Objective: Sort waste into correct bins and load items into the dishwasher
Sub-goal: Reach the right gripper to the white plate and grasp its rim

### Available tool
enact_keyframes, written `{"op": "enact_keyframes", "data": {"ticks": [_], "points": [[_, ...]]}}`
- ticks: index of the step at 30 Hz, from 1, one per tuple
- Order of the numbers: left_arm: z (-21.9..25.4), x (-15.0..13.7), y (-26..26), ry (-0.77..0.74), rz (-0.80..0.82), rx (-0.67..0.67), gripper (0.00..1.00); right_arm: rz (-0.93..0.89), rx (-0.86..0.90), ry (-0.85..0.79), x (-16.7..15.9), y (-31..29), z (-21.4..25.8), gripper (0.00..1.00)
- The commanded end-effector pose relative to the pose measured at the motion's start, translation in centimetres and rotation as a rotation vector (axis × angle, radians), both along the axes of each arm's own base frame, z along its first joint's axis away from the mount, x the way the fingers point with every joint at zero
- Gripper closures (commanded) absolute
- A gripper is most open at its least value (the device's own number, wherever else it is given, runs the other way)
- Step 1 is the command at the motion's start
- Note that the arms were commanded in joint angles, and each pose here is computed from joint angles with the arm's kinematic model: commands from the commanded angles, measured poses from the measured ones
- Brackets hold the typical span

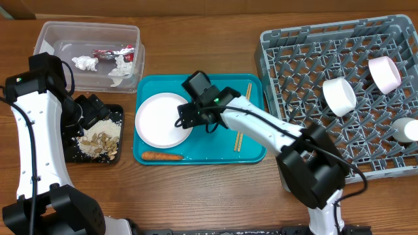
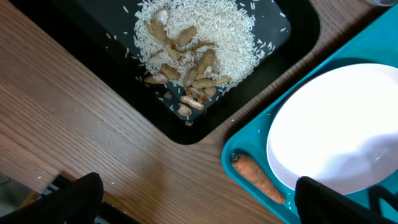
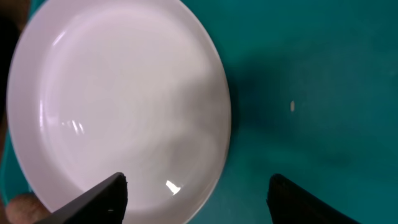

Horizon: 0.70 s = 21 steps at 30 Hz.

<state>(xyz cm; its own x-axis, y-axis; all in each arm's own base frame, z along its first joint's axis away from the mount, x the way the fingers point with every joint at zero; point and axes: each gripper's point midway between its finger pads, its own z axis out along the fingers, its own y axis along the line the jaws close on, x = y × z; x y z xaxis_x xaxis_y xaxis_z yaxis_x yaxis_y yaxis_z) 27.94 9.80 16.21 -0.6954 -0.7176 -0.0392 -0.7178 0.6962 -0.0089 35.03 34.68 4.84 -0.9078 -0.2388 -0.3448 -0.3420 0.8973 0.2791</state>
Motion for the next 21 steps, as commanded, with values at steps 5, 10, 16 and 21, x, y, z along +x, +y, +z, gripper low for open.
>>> {"op": "enact_keyframes", "data": {"ticks": [5,10,16,21], "points": [[1.0,0.2,-0.1,-0.038,0.004,0.002,0.0,-0.021,-0.057,-0.007,0.2,0.7,-3.1,0.6],[1.0,0.2,-0.1,-0.038,0.004,0.002,0.0,-0.166,-0.158,-0.055,1.4,-1.8,-3.4,0.71],[1.0,0.2,-0.1,-0.038,0.004,0.002,0.0,-0.329,-0.236,-0.056,2.6,-5.4,-3.7,0.94],[1.0,0.2,-0.1,-0.038,0.004,0.002,0.0,-0.362,-0.248,-0.049,3.4,-7.0,-3.6,0.96]]}}
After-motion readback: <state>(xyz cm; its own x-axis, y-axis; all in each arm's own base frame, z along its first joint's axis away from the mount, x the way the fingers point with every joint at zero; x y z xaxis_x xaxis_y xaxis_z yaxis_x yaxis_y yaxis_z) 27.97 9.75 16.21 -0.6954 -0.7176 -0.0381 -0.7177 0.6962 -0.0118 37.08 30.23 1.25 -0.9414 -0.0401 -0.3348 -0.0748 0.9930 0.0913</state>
